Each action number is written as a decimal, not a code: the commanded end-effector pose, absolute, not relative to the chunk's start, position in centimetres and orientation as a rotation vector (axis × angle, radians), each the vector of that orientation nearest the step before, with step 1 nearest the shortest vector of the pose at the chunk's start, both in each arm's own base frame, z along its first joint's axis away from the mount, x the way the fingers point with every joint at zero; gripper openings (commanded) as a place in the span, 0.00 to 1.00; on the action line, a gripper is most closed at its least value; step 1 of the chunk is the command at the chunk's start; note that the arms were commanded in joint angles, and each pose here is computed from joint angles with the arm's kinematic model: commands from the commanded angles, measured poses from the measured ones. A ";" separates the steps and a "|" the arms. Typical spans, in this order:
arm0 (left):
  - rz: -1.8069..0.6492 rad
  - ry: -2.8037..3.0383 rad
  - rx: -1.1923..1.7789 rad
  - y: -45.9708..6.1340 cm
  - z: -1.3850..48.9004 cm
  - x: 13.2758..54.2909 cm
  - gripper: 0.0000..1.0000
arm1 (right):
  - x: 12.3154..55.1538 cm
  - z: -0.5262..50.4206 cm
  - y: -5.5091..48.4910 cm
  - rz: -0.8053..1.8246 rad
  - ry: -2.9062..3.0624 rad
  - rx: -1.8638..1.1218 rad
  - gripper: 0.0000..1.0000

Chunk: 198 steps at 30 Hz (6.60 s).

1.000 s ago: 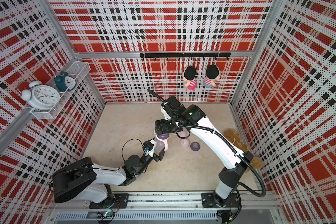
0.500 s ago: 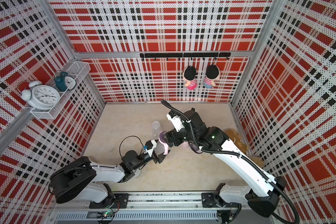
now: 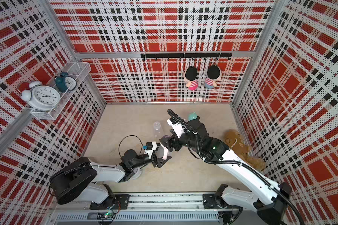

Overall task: Assemble the baby bottles
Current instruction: Screw the nipple onto the baby bottle.

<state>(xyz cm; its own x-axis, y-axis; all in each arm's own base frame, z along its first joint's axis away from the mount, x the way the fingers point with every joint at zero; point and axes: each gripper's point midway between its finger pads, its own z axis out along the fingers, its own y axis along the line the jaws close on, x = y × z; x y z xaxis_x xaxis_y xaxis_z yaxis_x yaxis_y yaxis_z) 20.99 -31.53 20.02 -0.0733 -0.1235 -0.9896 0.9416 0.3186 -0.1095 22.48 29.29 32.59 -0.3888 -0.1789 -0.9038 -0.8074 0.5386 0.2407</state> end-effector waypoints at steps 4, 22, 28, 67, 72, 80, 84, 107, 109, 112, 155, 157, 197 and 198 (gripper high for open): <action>-1.153 1.195 0.804 -31.0 23.9 20.5 0.00 | 22.1 34.2 29.4 0.907 1.769 -0.812 0.85; -1.183 1.192 0.798 -30.9 23.9 20.6 0.00 | 22.1 33.2 30.0 0.910 1.775 -0.855 0.83; -1.188 1.197 0.800 -31.0 23.8 20.7 0.00 | 22.0 33.2 30.4 0.922 1.768 -0.874 0.86; -0.768 1.296 0.469 -28.2 25.0 25.1 0.00 | 25.1 31.6 30.8 0.804 1.969 -0.528 0.55; -0.647 1.328 0.384 -27.7 24.7 25.6 0.00 | 26.1 31.0 30.8 0.748 2.041 -0.290 0.54; -0.589 1.372 0.358 -28.5 23.9 26.1 0.00 | 26.8 30.1 30.3 0.581 2.085 -0.131 0.65; -0.614 1.382 0.409 -29.5 23.7 25.9 0.00 | 26.1 31.7 30.4 0.625 2.057 -0.196 0.82; -1.228 1.201 0.905 -31.7 25.6 19.3 0.00 | 20.0 33.9 30.4 1.044 1.735 -0.927 0.82; -1.231 1.204 0.904 -31.7 25.6 19.4 0.00 | 20.2 33.7 30.4 1.034 1.737 -0.931 0.81; -1.234 1.210 0.904 -31.7 25.5 19.5 0.00 | 20.5 33.4 30.2 1.007 1.742 -0.922 0.79; -0.653 1.421 0.454 -30.5 23.6 26.6 0.00 | 27.0 30.0 27.4 0.546 2.075 -0.103 0.32; -0.649 1.425 0.458 -30.7 23.6 26.6 0.00 | 27.1 30.2 27.4 0.540 2.067 -0.092 0.39; -1.367 1.204 1.037 -32.4 26.6 17.8 0.00 | 18.1 34.4 29.3 1.159 1.708 -1.039 0.88; -1.369 1.207 1.037 -32.4 26.6 17.9 0.00 | 18.2 34.5 29.3 1.157 1.706 -1.036 0.86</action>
<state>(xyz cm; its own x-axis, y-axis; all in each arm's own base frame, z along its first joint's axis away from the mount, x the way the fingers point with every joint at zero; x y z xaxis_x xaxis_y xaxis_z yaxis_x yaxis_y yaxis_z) 18.08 -32.55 24.11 -0.1805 -0.0874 -0.9797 0.9828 0.0231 -0.1831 18.54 29.26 33.25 -0.3680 -0.1880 -0.9106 -0.9093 0.2776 0.3101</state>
